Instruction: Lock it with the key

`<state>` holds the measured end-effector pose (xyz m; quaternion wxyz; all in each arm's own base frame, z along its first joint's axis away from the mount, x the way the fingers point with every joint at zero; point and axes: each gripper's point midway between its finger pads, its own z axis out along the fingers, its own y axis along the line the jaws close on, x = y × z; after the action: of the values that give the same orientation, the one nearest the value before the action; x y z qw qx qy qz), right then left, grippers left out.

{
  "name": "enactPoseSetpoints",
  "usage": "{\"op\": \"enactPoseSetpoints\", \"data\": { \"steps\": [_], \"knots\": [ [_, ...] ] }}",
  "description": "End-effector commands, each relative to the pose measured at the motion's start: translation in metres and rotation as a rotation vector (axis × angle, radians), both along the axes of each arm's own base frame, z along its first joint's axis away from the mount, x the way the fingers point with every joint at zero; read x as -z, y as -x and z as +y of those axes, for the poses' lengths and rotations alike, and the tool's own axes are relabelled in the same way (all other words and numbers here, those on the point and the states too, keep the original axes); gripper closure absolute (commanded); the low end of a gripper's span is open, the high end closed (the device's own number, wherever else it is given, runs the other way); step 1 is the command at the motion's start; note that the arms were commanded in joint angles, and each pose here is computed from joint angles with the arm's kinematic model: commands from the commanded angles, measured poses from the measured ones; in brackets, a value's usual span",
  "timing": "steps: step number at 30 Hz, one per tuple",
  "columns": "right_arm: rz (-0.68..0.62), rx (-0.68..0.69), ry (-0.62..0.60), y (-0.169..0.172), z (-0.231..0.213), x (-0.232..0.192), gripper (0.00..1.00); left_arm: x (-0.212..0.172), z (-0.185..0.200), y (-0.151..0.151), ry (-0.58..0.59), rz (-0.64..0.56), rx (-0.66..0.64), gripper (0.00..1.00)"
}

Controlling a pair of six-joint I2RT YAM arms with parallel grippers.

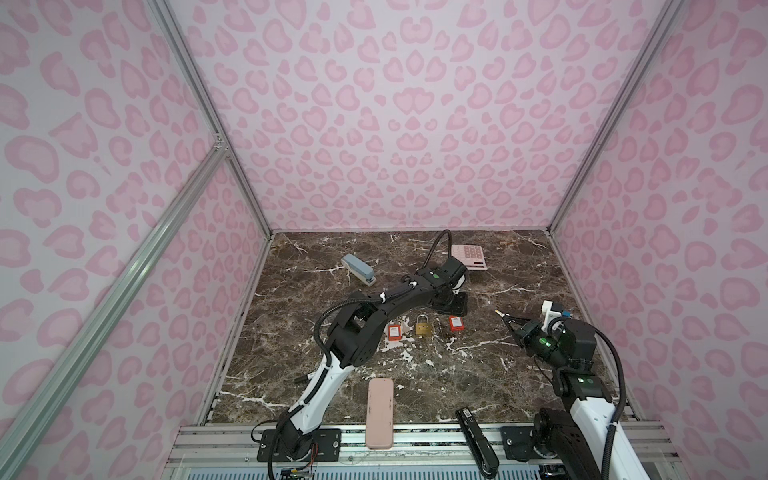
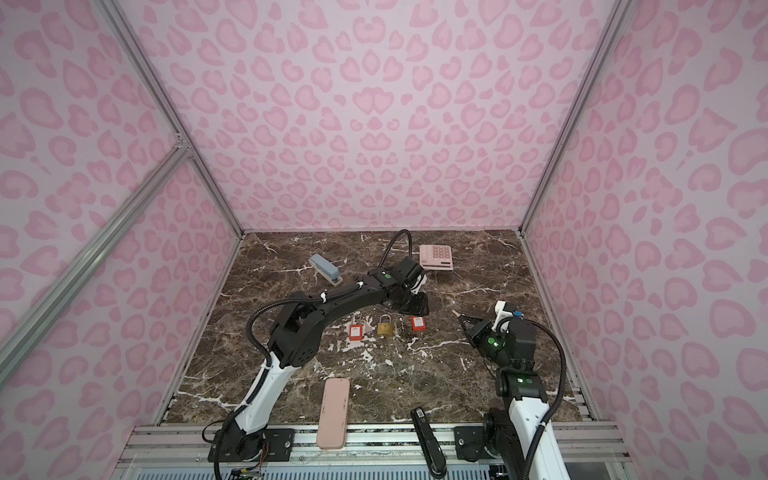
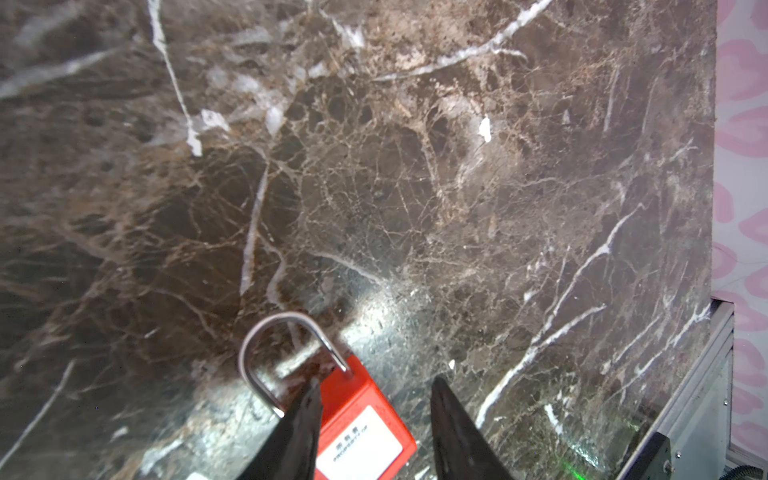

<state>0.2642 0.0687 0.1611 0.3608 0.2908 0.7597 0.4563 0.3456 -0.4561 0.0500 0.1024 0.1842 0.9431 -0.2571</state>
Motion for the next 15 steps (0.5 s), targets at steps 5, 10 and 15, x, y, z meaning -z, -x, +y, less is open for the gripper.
{"op": "enactPoseSetpoints", "data": {
  "steps": [5, 10, 15],
  "knots": [
    [-0.005, -0.008, -0.003, 0.001, 0.002, 0.001, 1.00, 0.008, 0.008, 0.003, -0.079, -0.023, 0.010, 0.54],
    [-0.005, -0.006, -0.009, 0.002, 0.002, 0.001, 1.00, 0.013, 0.008, 0.007, -0.121, -0.041, 0.036, 0.54],
    [-0.006, -0.001, -0.011, 0.002, 0.001, 0.000, 1.00, 0.020, 0.005, 0.015, -0.161, -0.049, 0.070, 0.55]
  ]
}}
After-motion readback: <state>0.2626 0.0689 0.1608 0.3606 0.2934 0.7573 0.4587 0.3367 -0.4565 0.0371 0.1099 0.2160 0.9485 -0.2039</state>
